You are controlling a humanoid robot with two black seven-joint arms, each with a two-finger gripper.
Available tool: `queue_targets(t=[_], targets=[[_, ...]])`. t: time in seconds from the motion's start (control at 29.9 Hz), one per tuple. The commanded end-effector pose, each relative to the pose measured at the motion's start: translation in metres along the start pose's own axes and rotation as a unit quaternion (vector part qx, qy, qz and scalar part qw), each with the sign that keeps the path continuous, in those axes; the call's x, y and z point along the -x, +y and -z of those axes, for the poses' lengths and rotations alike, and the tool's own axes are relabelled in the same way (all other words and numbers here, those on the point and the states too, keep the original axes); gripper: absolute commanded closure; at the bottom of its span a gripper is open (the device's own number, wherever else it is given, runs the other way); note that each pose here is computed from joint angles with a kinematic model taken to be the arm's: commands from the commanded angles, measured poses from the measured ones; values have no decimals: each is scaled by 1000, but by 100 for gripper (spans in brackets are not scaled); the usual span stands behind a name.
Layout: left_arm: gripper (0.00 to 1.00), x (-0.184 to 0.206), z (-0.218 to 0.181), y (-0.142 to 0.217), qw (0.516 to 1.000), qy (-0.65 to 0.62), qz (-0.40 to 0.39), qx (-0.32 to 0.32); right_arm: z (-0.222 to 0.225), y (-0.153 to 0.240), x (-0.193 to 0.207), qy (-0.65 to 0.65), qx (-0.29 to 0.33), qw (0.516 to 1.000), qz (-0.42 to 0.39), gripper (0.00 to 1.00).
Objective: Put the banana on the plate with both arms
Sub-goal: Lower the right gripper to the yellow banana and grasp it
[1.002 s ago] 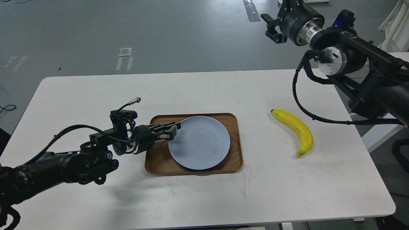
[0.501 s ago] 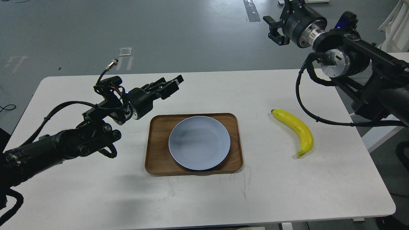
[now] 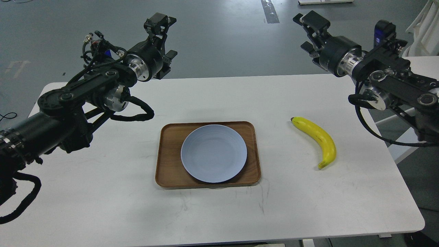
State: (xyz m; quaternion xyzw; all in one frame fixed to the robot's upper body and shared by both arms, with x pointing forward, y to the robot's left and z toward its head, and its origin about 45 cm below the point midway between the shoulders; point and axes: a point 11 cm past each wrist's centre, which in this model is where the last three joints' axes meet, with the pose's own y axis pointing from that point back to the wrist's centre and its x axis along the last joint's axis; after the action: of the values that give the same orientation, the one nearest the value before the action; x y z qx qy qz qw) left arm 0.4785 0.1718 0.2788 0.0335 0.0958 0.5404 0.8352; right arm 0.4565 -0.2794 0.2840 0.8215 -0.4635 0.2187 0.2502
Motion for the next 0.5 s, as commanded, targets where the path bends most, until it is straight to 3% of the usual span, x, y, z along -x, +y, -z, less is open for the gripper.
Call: queue_targets(t=[0.0,0.47], targets=[[2,7,8,5,1000,22,14,-3,-14,9,14,59,9,998,31,1],[2,-14,12,16,999,42,26,4,-98,68,41,265,97,949,143,4]])
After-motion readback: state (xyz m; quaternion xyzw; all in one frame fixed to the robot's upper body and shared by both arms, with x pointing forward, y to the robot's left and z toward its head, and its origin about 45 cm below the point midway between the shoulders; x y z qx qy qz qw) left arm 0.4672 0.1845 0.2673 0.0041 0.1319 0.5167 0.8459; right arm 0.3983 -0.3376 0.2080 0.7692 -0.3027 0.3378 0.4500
